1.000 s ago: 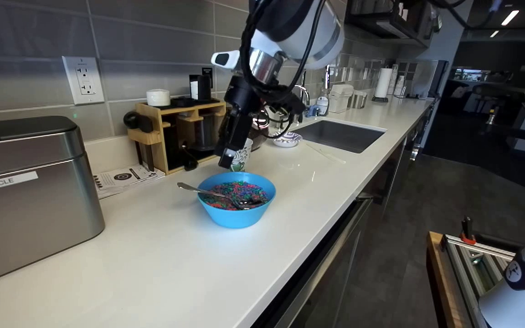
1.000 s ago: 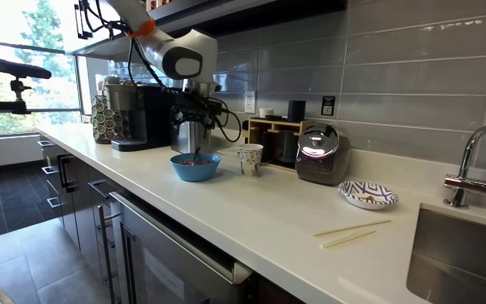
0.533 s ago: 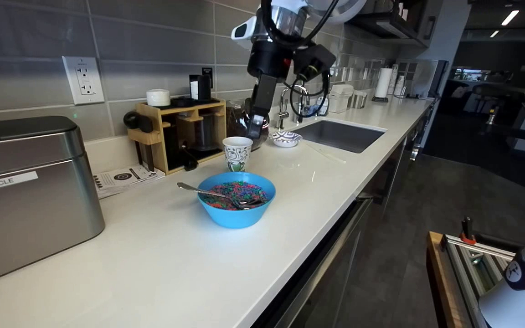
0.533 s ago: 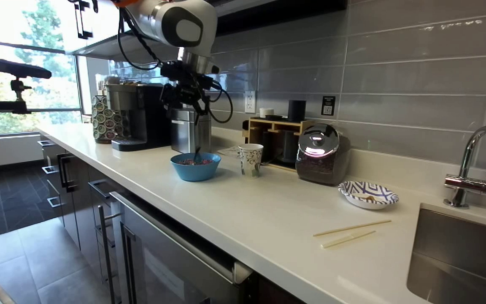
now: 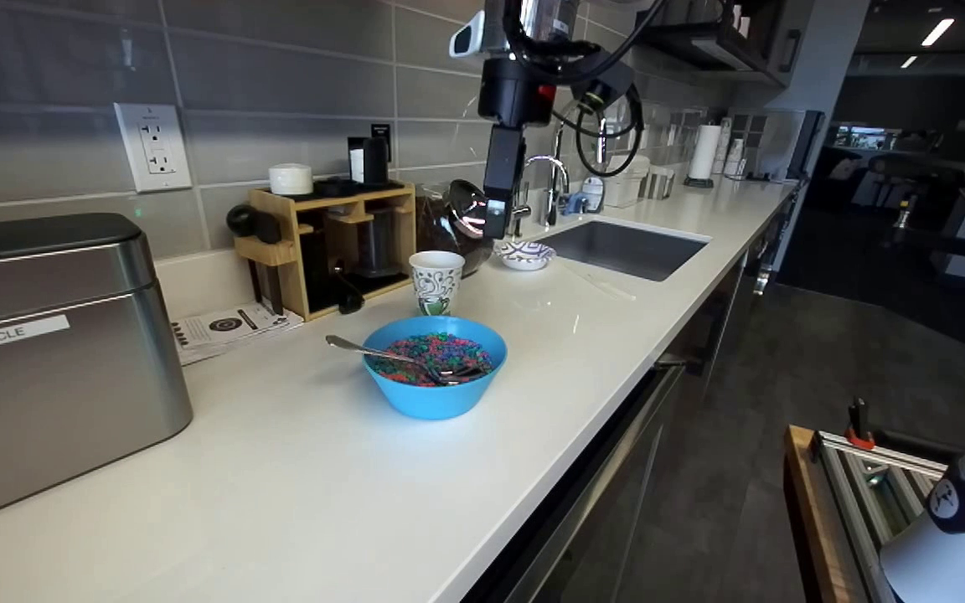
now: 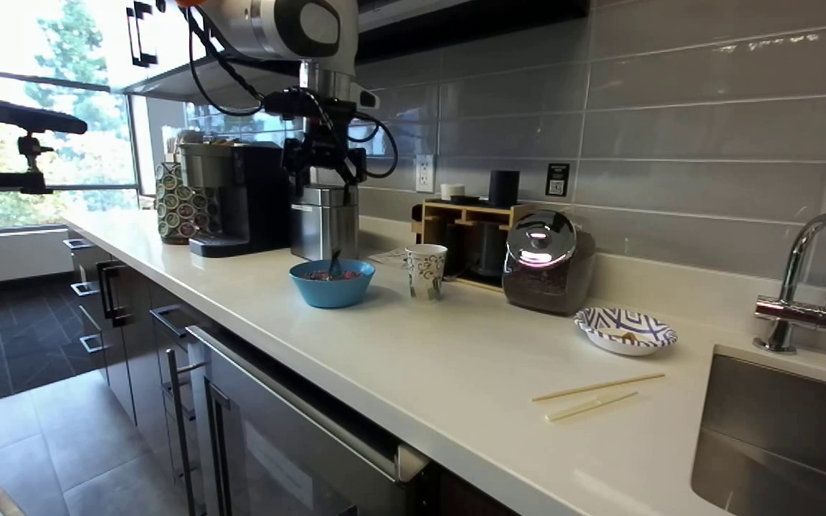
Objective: Put some of the contents of the blue bowl into the paper cup using the silver spoon
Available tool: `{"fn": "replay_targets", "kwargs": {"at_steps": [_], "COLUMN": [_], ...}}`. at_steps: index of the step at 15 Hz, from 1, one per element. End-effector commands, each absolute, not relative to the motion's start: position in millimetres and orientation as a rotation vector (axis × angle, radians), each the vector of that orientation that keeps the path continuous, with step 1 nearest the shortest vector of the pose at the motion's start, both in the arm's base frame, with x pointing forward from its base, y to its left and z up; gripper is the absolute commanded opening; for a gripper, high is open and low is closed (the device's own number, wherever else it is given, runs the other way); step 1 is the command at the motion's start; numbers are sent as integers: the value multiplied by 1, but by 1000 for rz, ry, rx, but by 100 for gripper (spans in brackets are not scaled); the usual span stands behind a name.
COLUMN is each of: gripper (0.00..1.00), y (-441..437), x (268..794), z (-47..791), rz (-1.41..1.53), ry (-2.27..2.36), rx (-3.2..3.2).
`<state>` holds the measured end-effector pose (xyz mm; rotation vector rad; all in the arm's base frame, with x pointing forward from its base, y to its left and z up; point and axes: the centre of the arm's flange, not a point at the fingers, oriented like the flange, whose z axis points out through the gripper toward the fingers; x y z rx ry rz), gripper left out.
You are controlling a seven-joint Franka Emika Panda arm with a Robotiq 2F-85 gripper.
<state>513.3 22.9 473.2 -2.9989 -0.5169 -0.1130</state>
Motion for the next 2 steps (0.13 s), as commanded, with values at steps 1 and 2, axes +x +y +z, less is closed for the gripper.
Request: {"fn": "replay_targets", "kwargs": {"at_steps": [1,2], "gripper": [100,100], "y": [23,23], "x": [513,513], "z": [473,473], "rz": [-113,-113], "ry": [-514,-513], "rx": [-3000,-3001]}}
